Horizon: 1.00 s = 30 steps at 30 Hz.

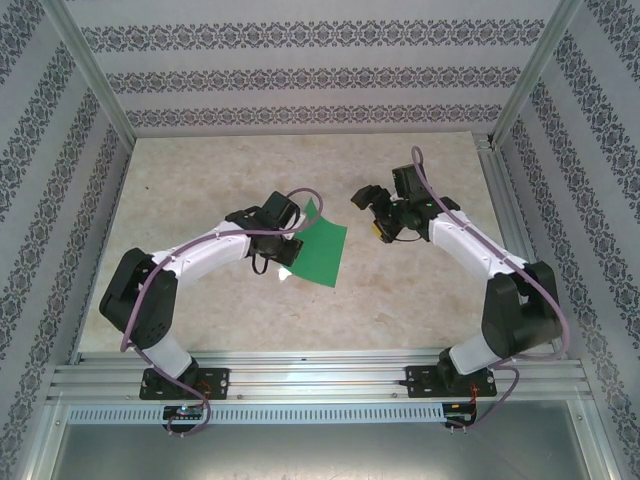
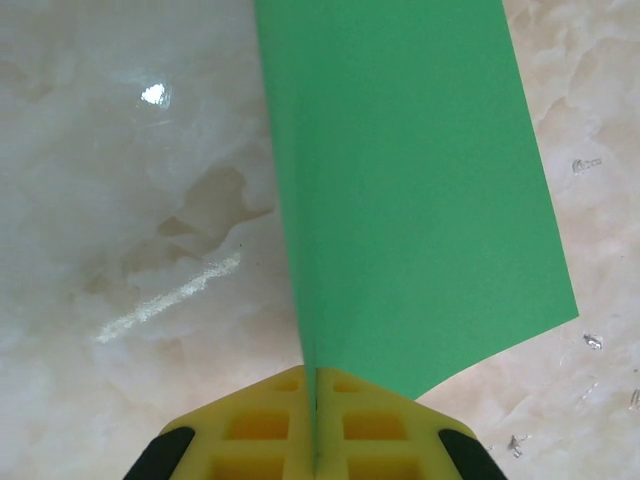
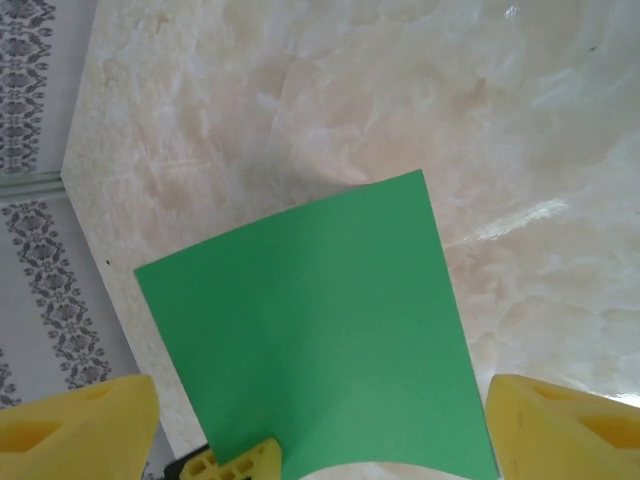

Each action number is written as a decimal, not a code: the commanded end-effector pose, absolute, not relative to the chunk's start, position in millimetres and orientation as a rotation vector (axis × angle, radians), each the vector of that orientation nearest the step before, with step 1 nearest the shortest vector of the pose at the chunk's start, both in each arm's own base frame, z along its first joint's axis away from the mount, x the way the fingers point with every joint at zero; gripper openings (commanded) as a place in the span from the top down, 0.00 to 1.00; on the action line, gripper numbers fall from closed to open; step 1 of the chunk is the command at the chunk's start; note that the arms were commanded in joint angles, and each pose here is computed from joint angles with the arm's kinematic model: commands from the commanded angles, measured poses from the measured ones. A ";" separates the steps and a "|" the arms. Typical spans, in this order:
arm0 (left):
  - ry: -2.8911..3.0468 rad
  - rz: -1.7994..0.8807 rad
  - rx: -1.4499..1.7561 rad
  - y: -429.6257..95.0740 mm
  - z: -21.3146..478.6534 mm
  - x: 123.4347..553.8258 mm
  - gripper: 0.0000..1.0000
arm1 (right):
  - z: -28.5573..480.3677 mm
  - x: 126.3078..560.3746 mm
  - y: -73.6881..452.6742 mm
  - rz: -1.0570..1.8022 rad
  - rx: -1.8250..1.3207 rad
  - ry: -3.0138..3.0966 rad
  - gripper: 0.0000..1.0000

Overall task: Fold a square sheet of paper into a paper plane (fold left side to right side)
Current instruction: Place a square sheet of paper at the center of the table, then first fold in half a square sheet of paper at the center of the table.

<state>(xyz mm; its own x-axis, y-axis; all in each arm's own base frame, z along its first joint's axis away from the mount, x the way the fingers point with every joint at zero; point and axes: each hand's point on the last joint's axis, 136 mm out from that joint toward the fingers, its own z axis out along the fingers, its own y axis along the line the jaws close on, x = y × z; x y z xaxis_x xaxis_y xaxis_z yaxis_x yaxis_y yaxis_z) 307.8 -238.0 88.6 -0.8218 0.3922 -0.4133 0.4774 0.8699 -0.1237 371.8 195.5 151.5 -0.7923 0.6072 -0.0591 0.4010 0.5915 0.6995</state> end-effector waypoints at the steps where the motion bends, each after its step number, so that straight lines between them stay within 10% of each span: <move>1: 2.596 -0.178 0.725 -234.2 104.9 313.6 1.00 | 177.5 390.9 224.5 1.114 0.855 2.478 0.18; 18: 2.579 -0.068 0.778 -248.5 102.7 312.1 1.00 | 134.9 413.6 303.3 1.129 0.932 2.645 0.37; 30: 2.577 -0.052 0.793 -249.3 106.6 310.2 0.92 | 131.4 406.1 298.2 1.049 0.833 2.694 0.81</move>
